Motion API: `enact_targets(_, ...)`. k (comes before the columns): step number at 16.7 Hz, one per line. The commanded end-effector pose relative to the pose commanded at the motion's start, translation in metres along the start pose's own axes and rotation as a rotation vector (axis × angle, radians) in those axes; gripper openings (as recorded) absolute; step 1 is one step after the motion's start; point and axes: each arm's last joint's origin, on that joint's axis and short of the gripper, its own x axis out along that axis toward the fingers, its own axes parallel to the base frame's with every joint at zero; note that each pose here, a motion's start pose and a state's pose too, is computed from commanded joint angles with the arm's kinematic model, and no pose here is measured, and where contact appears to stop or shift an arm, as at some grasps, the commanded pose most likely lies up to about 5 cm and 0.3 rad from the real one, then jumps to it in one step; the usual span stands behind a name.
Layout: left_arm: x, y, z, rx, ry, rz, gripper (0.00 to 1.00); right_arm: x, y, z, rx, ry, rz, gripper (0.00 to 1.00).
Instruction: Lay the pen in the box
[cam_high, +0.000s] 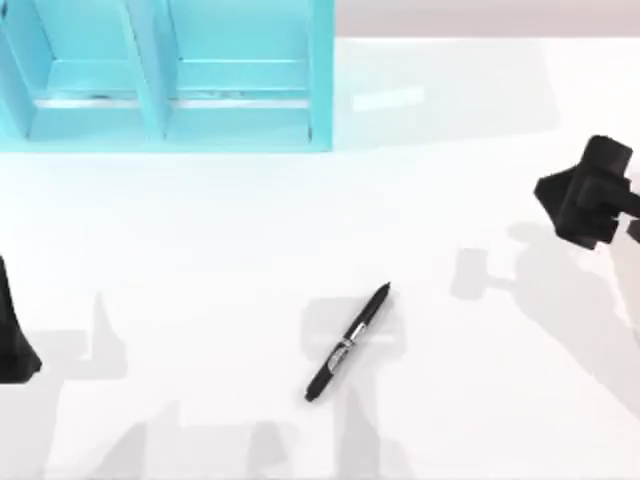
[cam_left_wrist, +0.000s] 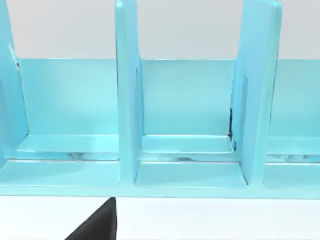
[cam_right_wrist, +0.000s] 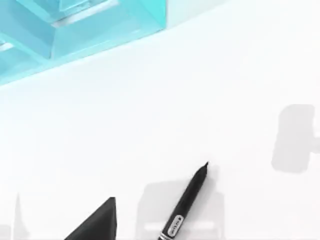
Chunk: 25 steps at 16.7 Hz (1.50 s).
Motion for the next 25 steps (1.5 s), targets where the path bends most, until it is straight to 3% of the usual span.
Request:
enact_targets(6,0.0,0.0,0.0,0.0,0.0,0.0,1.0,0.117,0.08,-0.006,0.208,0.446,-0.343,1.0)
enact_targets(9,0.0,0.0,0.0,0.0,0.0,0.0,1.0,0.163,0.102,-0.019,0.278,0.534,-0.493,1.0)
enact_targets(12,0.0,0.0,0.0,0.0,0.0,0.0,1.0,0.197,0.114,-0.027,0.335,0.567,-0.592,1.0)
enact_targets(16,0.0,0.0,0.0,0.0,0.0,0.0,1.0,0.219,0.118,-0.032,0.366,0.581,-0.652,1.0)
enact_targets(21,0.0,0.0,0.0,0.0,0.0,0.0,1.0,0.22,0.116,-0.032,0.369,0.579,-0.652,1.0)
enact_targets(25,0.0,0.0,0.0,0.0,0.0,0.0,1.0,0.245,0.102,-0.053,0.365,0.582,-0.653,1.0)
